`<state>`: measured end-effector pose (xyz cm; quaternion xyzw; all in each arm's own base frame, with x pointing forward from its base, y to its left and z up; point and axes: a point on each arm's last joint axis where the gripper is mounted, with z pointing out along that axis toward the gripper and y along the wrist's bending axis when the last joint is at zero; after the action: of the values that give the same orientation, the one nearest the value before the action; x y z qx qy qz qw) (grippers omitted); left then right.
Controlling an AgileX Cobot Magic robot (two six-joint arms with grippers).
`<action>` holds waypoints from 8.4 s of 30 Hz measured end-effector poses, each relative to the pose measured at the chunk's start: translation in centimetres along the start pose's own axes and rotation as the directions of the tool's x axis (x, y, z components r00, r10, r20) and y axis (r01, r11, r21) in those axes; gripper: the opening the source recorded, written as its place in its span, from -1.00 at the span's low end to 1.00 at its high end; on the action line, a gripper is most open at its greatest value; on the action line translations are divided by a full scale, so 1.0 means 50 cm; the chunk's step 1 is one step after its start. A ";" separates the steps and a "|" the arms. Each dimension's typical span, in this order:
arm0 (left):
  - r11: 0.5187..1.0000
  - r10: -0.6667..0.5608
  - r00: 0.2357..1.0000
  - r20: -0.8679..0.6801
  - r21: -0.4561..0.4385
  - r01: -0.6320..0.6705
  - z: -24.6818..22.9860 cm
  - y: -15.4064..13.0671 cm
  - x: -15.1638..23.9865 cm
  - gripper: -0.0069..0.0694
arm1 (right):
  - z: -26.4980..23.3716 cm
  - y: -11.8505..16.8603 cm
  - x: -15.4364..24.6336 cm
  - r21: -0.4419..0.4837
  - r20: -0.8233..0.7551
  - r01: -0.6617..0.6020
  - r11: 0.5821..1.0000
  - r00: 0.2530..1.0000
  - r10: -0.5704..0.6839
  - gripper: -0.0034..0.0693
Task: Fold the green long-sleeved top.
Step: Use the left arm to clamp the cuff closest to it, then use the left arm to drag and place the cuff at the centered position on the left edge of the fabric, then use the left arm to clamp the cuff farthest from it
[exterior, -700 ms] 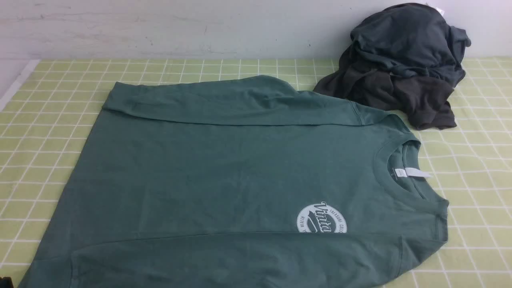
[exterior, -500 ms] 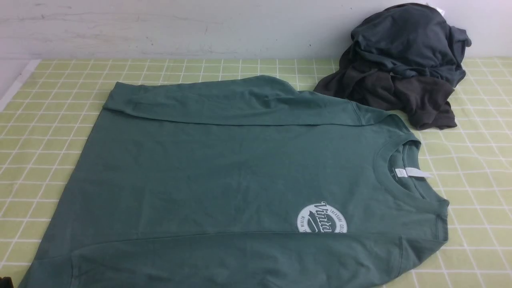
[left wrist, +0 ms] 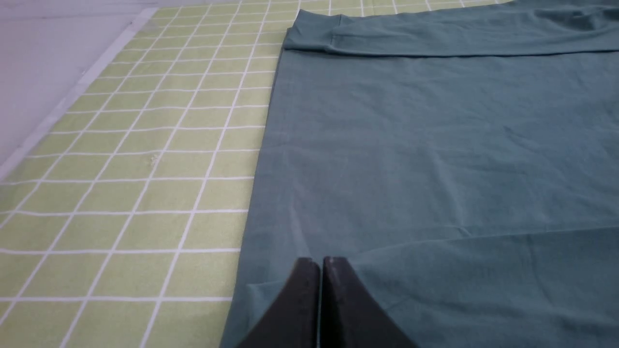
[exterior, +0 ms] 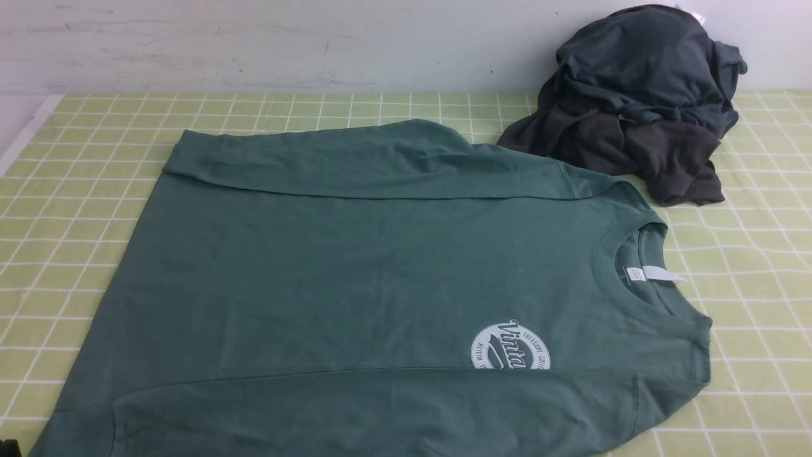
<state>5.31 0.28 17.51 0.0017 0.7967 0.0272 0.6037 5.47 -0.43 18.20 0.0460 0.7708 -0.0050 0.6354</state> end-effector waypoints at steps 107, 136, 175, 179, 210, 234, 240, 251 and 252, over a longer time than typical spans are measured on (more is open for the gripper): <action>0.964 -0.265 0.483 -0.834 -0.227 0.137 0.362 0.049 -0.116 -0.40 | 0.290 0.302 -0.116 -0.662 -0.667 -0.052 0.747 0.496 -0.557 -0.94; 0.957 -0.289 0.420 -0.860 -0.261 0.125 0.383 0.052 -0.101 -0.82 | 0.282 0.310 -0.117 -0.672 -0.679 -0.115 0.732 0.489 -0.547 -0.94; 0.976 -0.216 0.744 -0.632 -0.141 0.164 0.739 0.091 -0.346 -0.08 | 0.285 0.314 -0.119 -0.727 -0.613 -0.077 0.683 0.523 -0.593 -0.94; 0.975 -0.222 0.775 -0.592 -0.137 0.175 0.774 0.093 -0.337 -0.08 | 0.291 0.315 -0.120 -0.721 -0.605 -0.063 0.691 0.543 -0.582 -0.94; 0.934 -0.357 0.813 -0.460 -0.198 0.297 0.983 0.062 -0.224 0.17 | 0.327 0.323 -0.058 -0.693 -0.666 -0.089 0.716 0.459 -0.587 -0.94; 0.982 -0.186 0.835 -0.518 -0.133 0.137 0.930 0.027 -0.311 -0.83 | 0.323 0.326 -0.059 -0.687 -0.679 -0.117 0.717 0.453 -0.577 -0.94; 0.987 -0.147 0.847 -0.510 -0.136 0.089 0.931 0.033 -0.314 -0.75 | 0.323 0.328 -0.059 -0.710 -0.657 -0.113 0.696 0.462 -0.596 -0.94; 0.992 -0.104 0.869 -0.483 -0.110 0.057 0.996 0.028 -0.209 0.20 | 0.323 0.330 -0.060 -0.708 -0.660 -0.124 0.696 0.466 -0.589 -0.94; 0.993 -0.090 0.870 -0.484 -0.110 0.042 0.997 0.029 -0.207 0.19 | 0.323 0.330 -0.060 -0.707 -0.661 -0.125 0.696 0.466 -0.588 -0.94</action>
<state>56.01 3.41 14.09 -0.0613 0.9207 0.0442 0.3830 23.10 14.73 18.89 -0.3057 0.9216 0.2019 0.1282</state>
